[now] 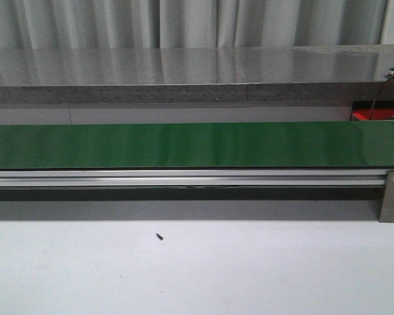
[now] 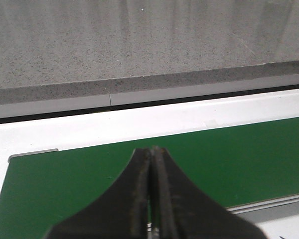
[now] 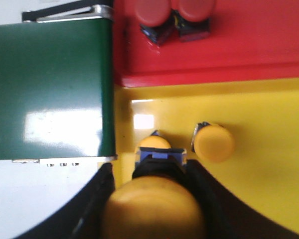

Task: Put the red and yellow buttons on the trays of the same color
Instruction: 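Lower the yellow button into the yellow tray and open the right gripper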

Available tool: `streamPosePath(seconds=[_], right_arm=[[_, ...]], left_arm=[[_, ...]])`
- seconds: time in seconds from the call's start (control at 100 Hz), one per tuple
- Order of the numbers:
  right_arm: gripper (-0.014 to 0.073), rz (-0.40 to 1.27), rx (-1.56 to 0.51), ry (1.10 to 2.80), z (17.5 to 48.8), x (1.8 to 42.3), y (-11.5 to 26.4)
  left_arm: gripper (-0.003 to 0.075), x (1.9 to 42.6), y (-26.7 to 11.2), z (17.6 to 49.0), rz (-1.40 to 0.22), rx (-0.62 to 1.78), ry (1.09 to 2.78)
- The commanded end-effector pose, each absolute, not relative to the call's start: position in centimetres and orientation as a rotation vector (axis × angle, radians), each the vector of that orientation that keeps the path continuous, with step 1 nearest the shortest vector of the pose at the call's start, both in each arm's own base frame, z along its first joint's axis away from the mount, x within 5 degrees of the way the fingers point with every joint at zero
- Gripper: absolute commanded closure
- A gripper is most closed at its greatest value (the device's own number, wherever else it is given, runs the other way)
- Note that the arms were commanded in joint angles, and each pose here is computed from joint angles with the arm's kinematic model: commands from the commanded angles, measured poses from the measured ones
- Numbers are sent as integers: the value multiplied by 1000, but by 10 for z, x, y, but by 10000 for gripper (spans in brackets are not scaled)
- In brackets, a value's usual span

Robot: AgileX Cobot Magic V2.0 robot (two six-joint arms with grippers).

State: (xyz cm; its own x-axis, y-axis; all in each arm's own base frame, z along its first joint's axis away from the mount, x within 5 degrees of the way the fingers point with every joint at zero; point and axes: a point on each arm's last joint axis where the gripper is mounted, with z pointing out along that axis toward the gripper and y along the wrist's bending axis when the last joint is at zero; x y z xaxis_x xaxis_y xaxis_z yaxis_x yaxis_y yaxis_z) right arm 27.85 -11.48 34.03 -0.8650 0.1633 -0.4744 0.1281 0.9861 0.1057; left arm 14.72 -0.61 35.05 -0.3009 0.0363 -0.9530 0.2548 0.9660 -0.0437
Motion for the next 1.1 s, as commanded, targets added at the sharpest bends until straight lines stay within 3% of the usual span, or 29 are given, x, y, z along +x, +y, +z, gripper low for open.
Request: streamPosePath(seconds=[0.0, 0.52, 0.77, 1.09], right_arm=[[521, 78, 256, 2559, 353, 263, -117], [521, 56, 425, 2601, 272, 223, -113], [521, 16, 469, 2562, 264, 227, -123], [521, 50, 517, 2644, 226, 246, -137]], left_arm=[[740, 147, -6, 363, -228, 177, 1806], [740, 147, -6, 363, -228, 177, 1806], [740, 147, -6, 363, -228, 177, 1806], [740, 147, -6, 363, -228, 177, 1806]])
